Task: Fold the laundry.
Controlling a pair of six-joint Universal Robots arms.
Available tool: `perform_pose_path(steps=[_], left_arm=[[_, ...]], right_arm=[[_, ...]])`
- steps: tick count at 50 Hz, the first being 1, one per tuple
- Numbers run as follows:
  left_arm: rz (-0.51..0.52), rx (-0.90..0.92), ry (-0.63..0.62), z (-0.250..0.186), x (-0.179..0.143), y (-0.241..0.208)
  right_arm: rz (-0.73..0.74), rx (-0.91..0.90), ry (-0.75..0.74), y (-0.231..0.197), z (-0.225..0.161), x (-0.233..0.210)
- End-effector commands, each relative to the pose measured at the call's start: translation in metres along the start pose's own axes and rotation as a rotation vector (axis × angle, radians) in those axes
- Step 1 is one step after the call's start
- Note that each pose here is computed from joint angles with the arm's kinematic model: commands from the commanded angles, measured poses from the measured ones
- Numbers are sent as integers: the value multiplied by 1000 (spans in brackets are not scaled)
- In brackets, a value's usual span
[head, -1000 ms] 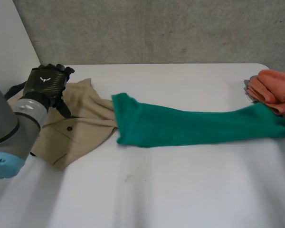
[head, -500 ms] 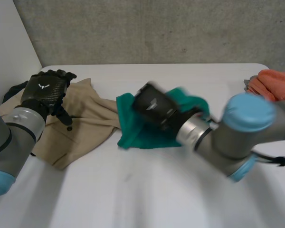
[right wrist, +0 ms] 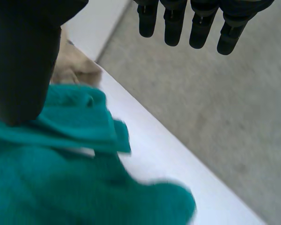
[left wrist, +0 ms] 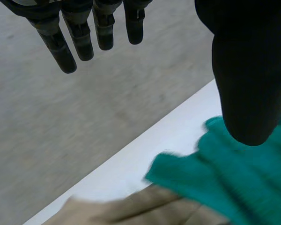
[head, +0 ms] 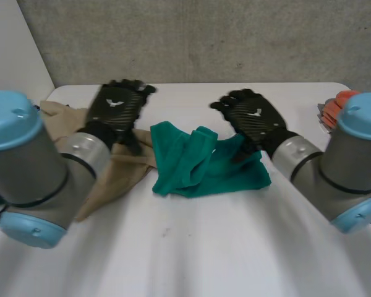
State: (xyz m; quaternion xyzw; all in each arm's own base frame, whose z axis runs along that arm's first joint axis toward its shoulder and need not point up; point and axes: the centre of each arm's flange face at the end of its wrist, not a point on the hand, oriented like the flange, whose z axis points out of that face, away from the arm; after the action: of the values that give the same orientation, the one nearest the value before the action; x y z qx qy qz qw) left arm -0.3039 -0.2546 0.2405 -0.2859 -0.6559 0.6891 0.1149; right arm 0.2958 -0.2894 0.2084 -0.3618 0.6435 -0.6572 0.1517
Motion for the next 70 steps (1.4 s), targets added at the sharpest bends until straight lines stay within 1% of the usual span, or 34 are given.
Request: perform_pose_path(steps=[1, 2, 5, 6, 8, 13, 16, 18, 19, 22, 23, 26, 27, 31, 34, 37, 38, 43, 50, 54, 70], left_arm=[[8, 31, 231, 3, 71, 2], [11, 31, 275, 3, 86, 5], [15, 27, 320, 7, 104, 11], [17, 10, 341, 9, 114, 17], [23, -13, 352, 16, 124, 26], [56, -66, 325, 35, 131, 51], [112, -87, 276, 51, 127, 69], [147, -93, 233, 59, 121, 75], [184, -100, 169, 69, 111, 81], [233, -109, 44, 83, 91, 87], [265, -117, -44, 91, 76, 89], [323, -132, -155, 99, 55, 91], [364, -143, -220, 103, 40, 93], [426, -186, -301, 102, 16, 93], [405, -188, -290, 94, 14, 86], [336, -157, -237, 81, 19, 75], [298, -136, -213, 75, 21, 70], [210, -100, -189, 60, 24, 57], [197, -117, -196, 48, 22, 58], [198, -137, -190, 42, 23, 62], [158, -145, -208, 27, 14, 61]], right_arm=[[15, -210, 122, 39, -11, 26], [4, -251, 126, 47, -13, 27], [-15, -291, 116, 56, -15, 26], [-23, -304, 111, 61, -15, 25], [-22, -314, 106, 65, -16, 24], [-17, -308, 86, 71, -13, 18], [-8, -298, 73, 75, -12, 12], [-2, -291, 73, 77, -13, 10], [2, -284, 74, 78, -13, 7], [-4, -266, 84, 79, -13, 7], [-6, -254, 91, 79, -13, 6], [-13, -238, 105, 76, -13, 8], [-20, -232, 112, 74, -13, 9], [-18, -240, 113, 70, -16, 11], [-21, -259, 103, 69, -18, 10], [-25, -293, 85, 69, -22, 7], [-26, -299, 81, 69, -23, 7], [-37, -316, 68, 69, -26, 6], [-38, -309, 47, 71, -31, 1], [-40, -298, 47, 75, -28, 1], [-132, -238, 45, 92, 11, 3]])
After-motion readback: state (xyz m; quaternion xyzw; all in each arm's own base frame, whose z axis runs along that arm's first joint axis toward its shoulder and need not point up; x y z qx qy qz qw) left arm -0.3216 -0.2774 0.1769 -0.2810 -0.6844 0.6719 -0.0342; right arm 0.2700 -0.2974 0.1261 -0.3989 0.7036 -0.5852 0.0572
